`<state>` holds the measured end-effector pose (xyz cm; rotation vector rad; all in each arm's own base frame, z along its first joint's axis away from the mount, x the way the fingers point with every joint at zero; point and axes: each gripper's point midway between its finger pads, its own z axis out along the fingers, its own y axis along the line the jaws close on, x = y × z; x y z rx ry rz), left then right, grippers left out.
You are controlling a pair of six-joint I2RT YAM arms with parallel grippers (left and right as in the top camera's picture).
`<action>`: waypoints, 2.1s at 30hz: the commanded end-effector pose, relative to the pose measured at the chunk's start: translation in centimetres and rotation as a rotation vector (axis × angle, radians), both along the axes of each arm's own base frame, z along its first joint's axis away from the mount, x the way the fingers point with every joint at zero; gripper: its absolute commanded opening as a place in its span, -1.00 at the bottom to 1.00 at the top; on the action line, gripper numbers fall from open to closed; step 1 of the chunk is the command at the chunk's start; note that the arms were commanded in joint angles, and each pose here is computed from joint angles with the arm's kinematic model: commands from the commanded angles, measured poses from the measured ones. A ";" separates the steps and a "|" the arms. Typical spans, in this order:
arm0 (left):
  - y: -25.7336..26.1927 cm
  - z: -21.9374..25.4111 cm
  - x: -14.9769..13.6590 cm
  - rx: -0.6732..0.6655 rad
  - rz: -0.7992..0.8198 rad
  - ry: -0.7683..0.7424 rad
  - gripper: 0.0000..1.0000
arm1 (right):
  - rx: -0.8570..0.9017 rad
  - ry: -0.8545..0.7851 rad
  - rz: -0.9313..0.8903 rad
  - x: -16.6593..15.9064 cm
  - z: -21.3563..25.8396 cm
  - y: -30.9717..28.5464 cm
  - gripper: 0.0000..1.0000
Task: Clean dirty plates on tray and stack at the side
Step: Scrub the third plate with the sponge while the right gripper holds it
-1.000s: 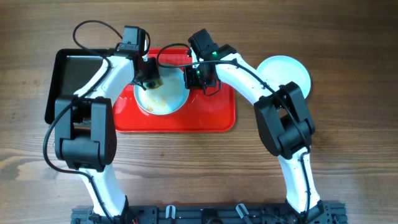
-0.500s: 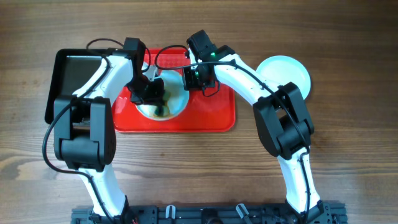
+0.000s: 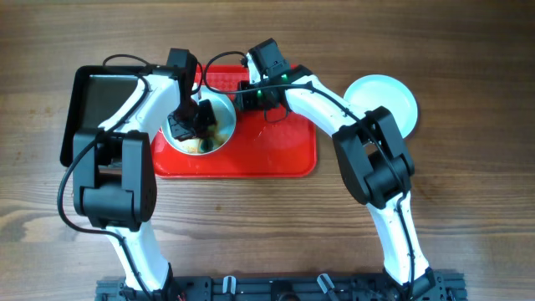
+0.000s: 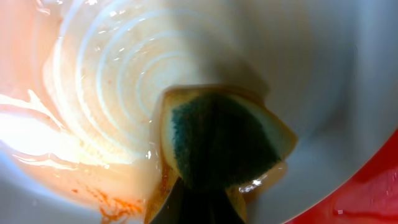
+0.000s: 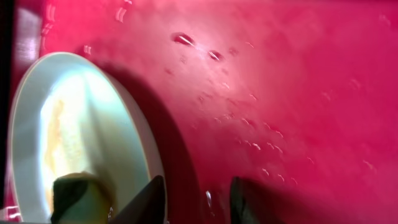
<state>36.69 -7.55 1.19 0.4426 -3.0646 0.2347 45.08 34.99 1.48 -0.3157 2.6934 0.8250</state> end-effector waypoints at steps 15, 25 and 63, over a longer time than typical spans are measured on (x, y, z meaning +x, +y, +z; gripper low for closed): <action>1.3 -0.8 0.4 0.077 0.057 -0.008 -0.92 | -0.020 -0.052 0.049 -1.1 -2.5 3.4 -0.67; 1.2 -0.8 1.0 0.075 0.057 -0.032 -0.85 | -0.048 0.186 -0.268 0.2 -5.1 -2.1 -0.91; -7.9 -1.7 6.1 -0.474 -0.351 -0.315 -0.92 | -0.071 0.316 -0.330 0.2 -5.9 -6.9 -0.91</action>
